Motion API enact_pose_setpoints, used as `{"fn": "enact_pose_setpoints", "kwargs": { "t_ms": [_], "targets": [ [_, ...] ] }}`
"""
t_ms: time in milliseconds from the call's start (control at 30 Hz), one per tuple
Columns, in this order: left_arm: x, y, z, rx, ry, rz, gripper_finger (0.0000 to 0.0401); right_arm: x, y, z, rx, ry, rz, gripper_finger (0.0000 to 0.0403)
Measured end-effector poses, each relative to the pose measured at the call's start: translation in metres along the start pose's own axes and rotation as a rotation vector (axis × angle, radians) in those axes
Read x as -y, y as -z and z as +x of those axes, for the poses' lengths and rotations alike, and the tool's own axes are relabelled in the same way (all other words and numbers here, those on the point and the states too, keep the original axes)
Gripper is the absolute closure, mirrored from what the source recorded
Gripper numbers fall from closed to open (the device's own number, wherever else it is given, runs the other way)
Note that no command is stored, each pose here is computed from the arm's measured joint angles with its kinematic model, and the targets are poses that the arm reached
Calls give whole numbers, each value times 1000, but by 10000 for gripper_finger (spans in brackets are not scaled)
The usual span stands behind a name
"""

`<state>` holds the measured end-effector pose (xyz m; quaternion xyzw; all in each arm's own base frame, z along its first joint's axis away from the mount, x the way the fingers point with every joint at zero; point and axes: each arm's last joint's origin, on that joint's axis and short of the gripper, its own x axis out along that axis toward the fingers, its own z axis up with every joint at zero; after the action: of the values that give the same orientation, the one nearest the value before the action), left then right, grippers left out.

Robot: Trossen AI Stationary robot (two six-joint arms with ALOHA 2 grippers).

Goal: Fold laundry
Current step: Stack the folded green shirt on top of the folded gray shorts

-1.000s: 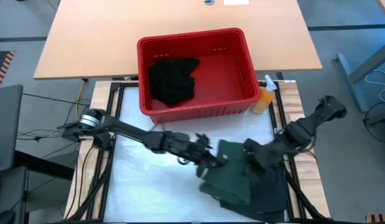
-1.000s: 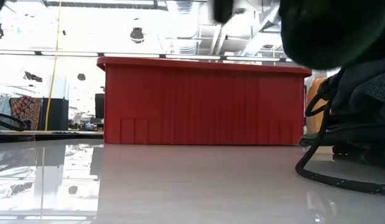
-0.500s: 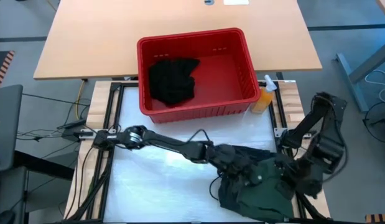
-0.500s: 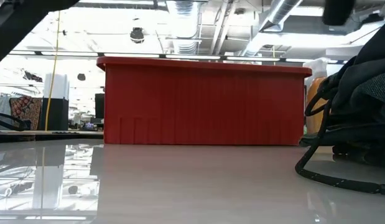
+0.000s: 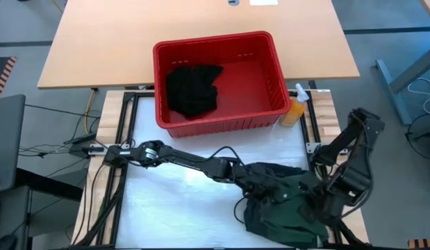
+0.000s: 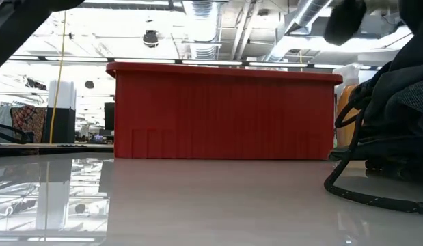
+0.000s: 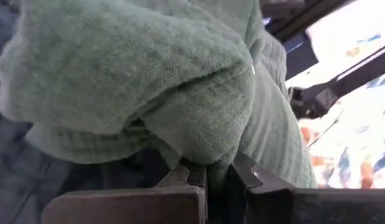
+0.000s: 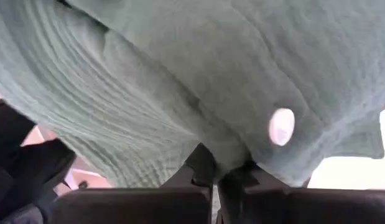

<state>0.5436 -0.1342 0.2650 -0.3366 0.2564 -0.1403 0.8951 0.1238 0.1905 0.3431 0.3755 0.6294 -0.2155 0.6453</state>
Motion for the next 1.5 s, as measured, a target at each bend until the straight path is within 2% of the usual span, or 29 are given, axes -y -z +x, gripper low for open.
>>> {"fn": "enact_pose_setpoints", "kwargs": {
  "t_ms": [300, 400, 533, 667, 767, 867, 1000, 1167, 1333, 1500],
  "targets": [
    [-2, 15, -3, -109, -127, -49, 386, -6, -9, 6, -127, 59, -39, 310],
    [-5, 17, -3, -104, -171, -47, 371, -1, -10, -4, -149, 15, -53, 279],
    [-3, 14, -2, -70, -167, 8, 335, 7, -10, -17, -133, -72, -69, 241],
    [-4, 18, -2, -98, -186, 29, 289, 6, -5, -22, 45, -195, -96, 216],
    [-12, 17, -6, -142, -224, 66, 257, 0, 1, -14, 174, -239, -132, 210],
    [-17, 10, -18, -181, -272, 100, 233, -7, 6, 6, 223, -242, -162, 211],
    [-15, -1, -35, -204, -300, 134, 216, -11, 11, 34, 228, -237, -178, 215],
    [-7, -11, -55, -228, -307, 184, 213, -12, 22, 57, 214, -249, -201, 216],
    [17, -30, -88, -163, -324, 317, 212, -8, 30, 55, 204, -261, -248, 216],
    [28, -55, -132, -51, -502, 414, 212, -4, 26, 38, 264, -321, -311, 216]
  ]
}}
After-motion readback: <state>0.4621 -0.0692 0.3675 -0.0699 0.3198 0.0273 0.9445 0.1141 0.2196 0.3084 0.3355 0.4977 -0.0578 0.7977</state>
